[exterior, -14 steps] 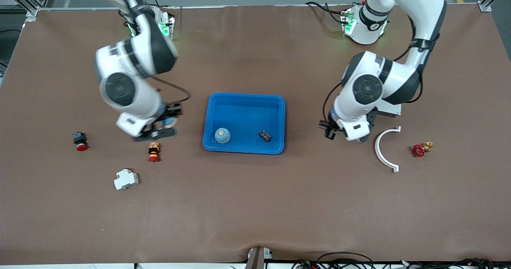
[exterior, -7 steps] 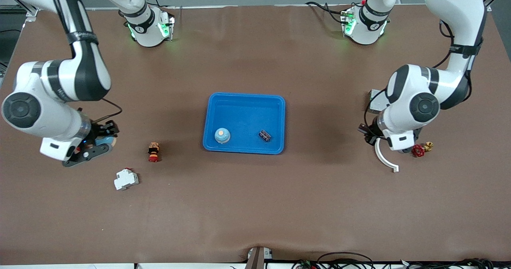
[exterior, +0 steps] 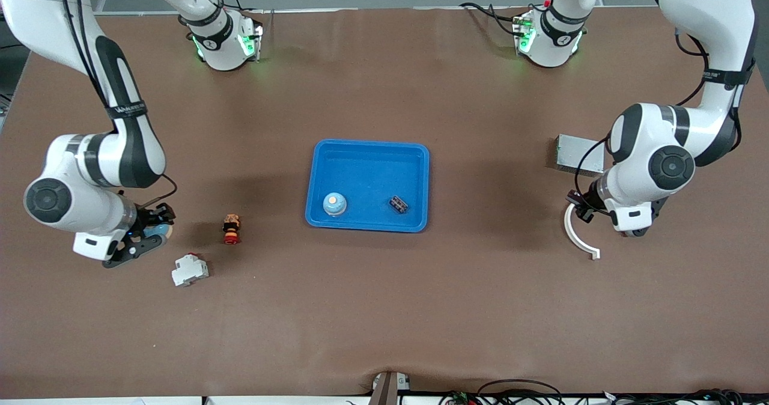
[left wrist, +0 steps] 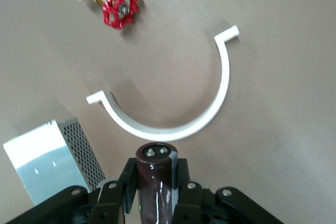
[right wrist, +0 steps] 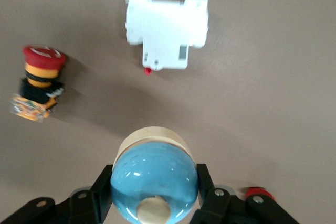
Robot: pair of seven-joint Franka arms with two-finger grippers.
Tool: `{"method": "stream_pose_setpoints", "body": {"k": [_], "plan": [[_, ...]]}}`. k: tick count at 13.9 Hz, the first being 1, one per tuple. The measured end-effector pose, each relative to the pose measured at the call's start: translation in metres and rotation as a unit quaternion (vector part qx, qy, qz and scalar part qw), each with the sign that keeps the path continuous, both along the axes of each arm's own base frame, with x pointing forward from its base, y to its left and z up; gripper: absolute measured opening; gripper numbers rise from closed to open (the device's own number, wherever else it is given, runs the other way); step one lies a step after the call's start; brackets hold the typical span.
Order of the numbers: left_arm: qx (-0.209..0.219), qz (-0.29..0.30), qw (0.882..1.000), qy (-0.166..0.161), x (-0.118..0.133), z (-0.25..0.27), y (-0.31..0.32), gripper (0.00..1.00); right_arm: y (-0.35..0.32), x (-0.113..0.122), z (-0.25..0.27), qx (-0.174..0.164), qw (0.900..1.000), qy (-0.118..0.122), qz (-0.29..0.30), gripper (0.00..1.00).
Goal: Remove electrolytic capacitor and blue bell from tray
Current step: 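Carry the capacitor toward the white arc while the right gripper carries the bell, then set the capacitor inside the white arc while the right gripper lowers the bell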
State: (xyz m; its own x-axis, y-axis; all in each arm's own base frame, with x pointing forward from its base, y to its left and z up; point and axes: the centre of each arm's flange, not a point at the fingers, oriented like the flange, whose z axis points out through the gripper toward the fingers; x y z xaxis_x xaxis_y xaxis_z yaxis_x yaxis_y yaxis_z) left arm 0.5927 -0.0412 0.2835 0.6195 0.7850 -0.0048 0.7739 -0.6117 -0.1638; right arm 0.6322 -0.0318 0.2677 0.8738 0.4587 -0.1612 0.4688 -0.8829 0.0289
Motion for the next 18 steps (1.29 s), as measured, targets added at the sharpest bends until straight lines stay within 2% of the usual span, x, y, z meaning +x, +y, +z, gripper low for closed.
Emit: {"method": "stream_pose_setpoints", "body": {"k": [4, 10, 12, 15, 18], "plan": [[0.011, -0.018, 1.000, -0.012, 0.009, -0.021, 0.033, 0.34, -0.013, -0.022, -0.028, 0.002, 1.000, 0.028, -0.011, 0.66], [0.002, -0.027, 0.999, -0.023, 0.024, -0.051, 0.056, 0.34, -0.028, -0.034, -0.040, 0.010, 0.999, 0.044, 0.011, 0.66], [0.003, -0.025, 0.999, -0.023, 0.025, -0.066, 0.067, 0.34, -0.035, -0.038, -0.046, 0.011, 0.999, 0.045, 0.010, 0.66], [0.002, -0.023, 0.999, -0.024, 0.026, -0.080, 0.075, 0.34, -0.036, -0.044, -0.065, 0.013, 0.999, 0.033, 0.014, 0.66], [0.000, -0.025, 0.999, -0.022, 0.025, -0.085, 0.073, 0.34, -0.034, -0.049, -0.082, 0.015, 0.999, 0.035, 0.017, 0.66]]}}
